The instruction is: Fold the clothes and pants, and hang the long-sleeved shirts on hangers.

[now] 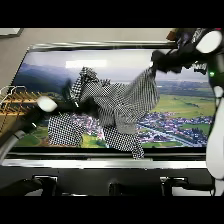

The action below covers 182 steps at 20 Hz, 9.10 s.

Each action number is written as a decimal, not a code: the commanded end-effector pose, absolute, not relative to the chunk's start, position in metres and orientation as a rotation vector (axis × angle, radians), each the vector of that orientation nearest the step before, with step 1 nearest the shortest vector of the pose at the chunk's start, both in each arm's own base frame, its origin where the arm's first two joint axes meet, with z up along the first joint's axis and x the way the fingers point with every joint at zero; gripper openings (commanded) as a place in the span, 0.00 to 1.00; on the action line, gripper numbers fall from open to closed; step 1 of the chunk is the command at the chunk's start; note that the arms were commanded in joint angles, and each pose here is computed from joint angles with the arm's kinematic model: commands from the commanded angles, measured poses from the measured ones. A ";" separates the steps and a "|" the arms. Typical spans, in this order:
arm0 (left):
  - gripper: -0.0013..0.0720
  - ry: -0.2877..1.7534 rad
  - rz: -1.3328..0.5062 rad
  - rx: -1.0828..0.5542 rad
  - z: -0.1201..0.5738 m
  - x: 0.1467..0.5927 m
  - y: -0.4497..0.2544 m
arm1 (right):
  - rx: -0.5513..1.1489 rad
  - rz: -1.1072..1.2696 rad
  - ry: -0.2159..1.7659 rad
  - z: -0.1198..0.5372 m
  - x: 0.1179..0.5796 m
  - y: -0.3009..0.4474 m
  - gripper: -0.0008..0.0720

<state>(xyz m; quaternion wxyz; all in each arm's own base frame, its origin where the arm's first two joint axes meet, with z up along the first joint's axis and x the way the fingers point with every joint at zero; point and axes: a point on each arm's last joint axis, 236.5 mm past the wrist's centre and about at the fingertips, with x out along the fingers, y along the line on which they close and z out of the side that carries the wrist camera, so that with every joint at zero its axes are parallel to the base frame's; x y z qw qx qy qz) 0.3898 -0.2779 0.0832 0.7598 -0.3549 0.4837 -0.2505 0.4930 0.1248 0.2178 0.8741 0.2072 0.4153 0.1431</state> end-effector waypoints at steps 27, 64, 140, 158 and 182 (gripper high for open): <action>0.05 0.411 -0.264 -0.367 0.390 0.361 -0.095 | 0.544 0.169 0.136 0.470 0.381 0.057 0.07; 0.95 1.235 -0.033 -0.667 -0.004 0.267 -0.066 | 0.798 -0.019 1.458 -0.014 0.215 0.169 0.96; 0.16 1.566 -0.247 -0.822 -0.050 0.398 -0.208 | 1.334 -0.216 1.070 -0.028 0.409 0.186 0.42; 0.87 1.276 -0.260 -0.289 -0.016 0.309 -0.134 | 0.331 0.138 1.238 -0.046 0.322 0.207 0.74; 0.85 1.344 -0.547 0.080 -0.072 0.268 -0.225 | 0.449 0.097 1.397 -0.061 0.293 0.220 0.07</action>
